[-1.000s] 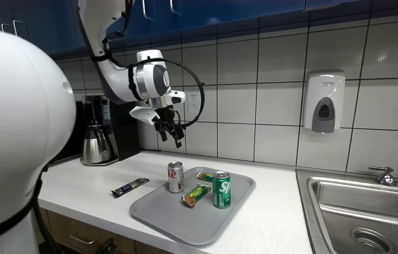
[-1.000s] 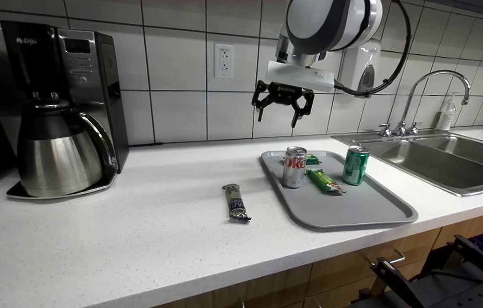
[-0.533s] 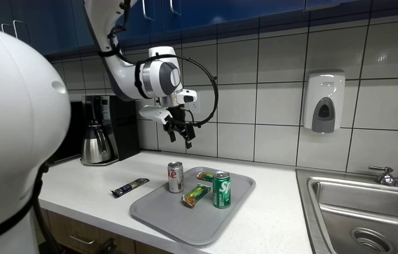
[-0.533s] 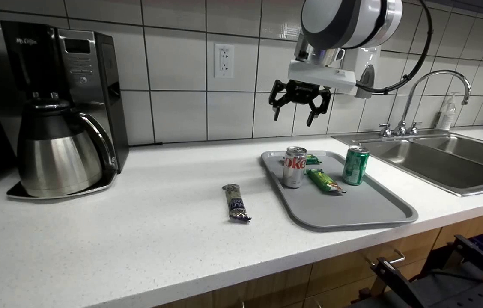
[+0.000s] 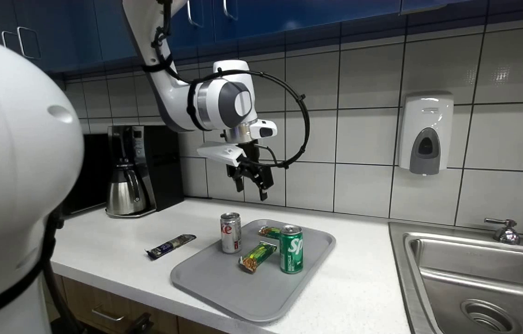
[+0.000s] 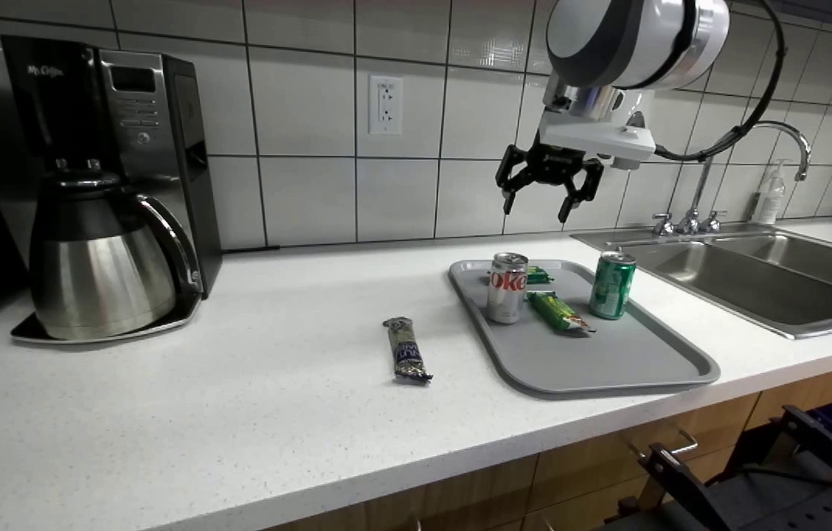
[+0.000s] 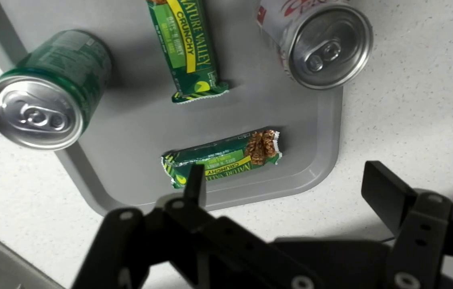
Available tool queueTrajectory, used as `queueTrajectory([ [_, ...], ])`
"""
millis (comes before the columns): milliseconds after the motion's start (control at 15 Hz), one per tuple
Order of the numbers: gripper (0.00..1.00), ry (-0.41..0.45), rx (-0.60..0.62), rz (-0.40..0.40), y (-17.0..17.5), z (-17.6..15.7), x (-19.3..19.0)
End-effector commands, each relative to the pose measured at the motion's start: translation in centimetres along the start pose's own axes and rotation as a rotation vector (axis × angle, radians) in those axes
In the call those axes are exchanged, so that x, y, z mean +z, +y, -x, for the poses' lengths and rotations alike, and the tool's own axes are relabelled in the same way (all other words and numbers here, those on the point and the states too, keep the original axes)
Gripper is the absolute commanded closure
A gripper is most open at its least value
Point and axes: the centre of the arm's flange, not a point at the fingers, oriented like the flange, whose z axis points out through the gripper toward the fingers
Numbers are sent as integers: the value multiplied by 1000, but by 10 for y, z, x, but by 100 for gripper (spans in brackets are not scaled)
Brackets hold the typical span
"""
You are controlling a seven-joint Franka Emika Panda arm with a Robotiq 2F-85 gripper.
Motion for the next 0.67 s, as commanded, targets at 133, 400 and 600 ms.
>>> queueTrajectory([
  [133,0,-23,-23,16,31,6,-9],
  [400,0,-38,-19,33,38,10,-4],
  [600,0,-51,-12,43,42,13,-1],
])
